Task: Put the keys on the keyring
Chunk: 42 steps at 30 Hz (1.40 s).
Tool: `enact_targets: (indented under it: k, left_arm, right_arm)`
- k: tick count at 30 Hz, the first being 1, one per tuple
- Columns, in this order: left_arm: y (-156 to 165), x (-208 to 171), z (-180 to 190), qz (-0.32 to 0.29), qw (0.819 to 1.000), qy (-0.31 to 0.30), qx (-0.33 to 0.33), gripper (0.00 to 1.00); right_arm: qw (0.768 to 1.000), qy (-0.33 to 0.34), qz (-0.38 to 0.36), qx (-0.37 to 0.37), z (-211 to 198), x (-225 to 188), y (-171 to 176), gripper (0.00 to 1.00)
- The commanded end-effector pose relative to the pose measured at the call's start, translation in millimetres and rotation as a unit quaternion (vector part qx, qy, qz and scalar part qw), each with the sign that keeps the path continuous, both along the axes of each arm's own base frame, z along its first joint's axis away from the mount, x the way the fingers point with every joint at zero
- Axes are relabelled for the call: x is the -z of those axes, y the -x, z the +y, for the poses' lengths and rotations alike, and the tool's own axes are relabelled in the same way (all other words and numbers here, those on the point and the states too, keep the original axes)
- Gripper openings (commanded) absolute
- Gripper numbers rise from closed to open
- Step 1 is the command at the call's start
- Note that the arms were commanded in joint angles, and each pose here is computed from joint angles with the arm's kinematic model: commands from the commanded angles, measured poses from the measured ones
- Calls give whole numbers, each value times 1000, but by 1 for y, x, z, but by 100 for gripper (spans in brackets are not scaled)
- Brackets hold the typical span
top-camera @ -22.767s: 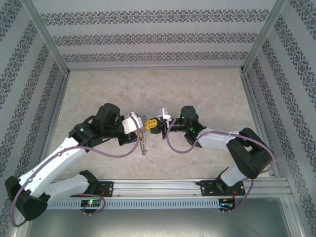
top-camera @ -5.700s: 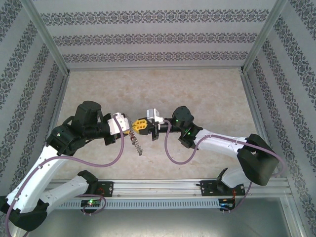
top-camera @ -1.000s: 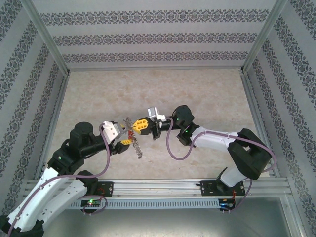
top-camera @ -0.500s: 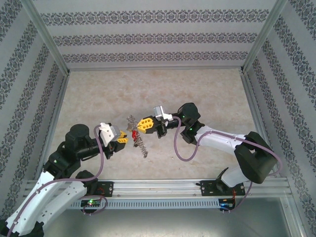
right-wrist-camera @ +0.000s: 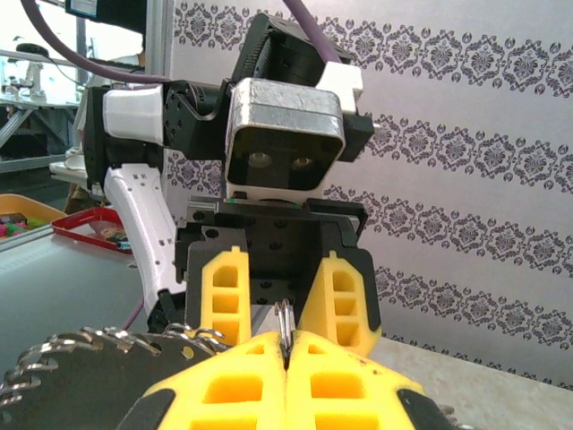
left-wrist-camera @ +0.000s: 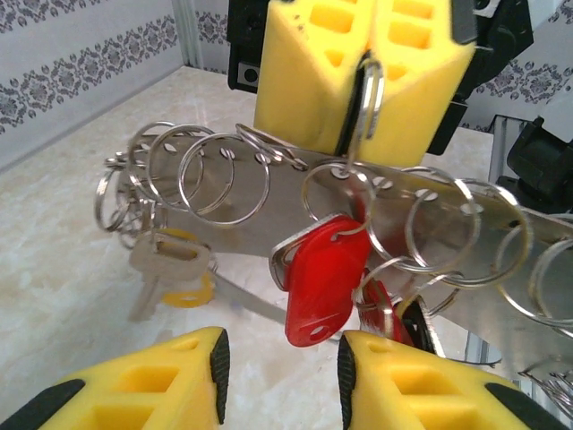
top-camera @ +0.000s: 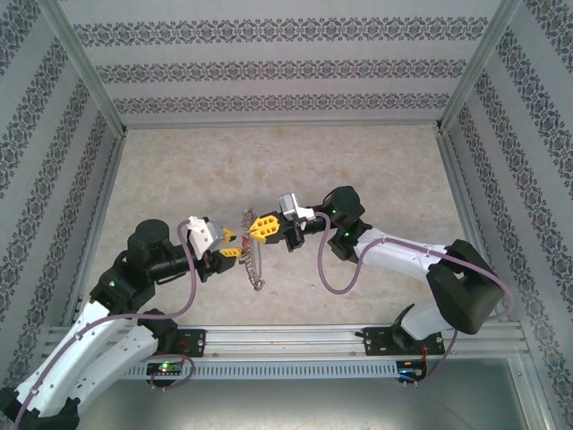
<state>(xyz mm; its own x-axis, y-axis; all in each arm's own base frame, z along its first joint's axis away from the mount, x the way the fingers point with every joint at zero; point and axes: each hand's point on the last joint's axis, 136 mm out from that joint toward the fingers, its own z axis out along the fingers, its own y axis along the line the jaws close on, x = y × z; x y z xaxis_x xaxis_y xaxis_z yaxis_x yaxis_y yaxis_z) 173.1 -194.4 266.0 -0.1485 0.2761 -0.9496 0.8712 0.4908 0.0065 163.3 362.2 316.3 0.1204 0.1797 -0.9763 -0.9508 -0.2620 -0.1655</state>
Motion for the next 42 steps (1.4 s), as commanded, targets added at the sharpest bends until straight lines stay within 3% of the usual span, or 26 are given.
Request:
enact_targets:
  k: [1, 18, 29, 42]
  left_arm:
    - [-1, -14, -7, -16, 999, 27, 19, 39]
    - [-2, -23, -14, -41, 996, 77, 32, 42]
    - [14, -29, -23, -36, 990, 103, 87, 42]
    - [18, -25, -25, -24, 988, 123, 94, 50]
  right_arm:
    - [998, -35, -46, -18, -7, -32, 13, 0]
    - [998, -32, -46, -42, -2, -34, 23, 0]
    - [998, -31, -45, -42, -1, -34, 23, 0]
    - [998, -32, -46, -38, -1, -35, 20, 0]
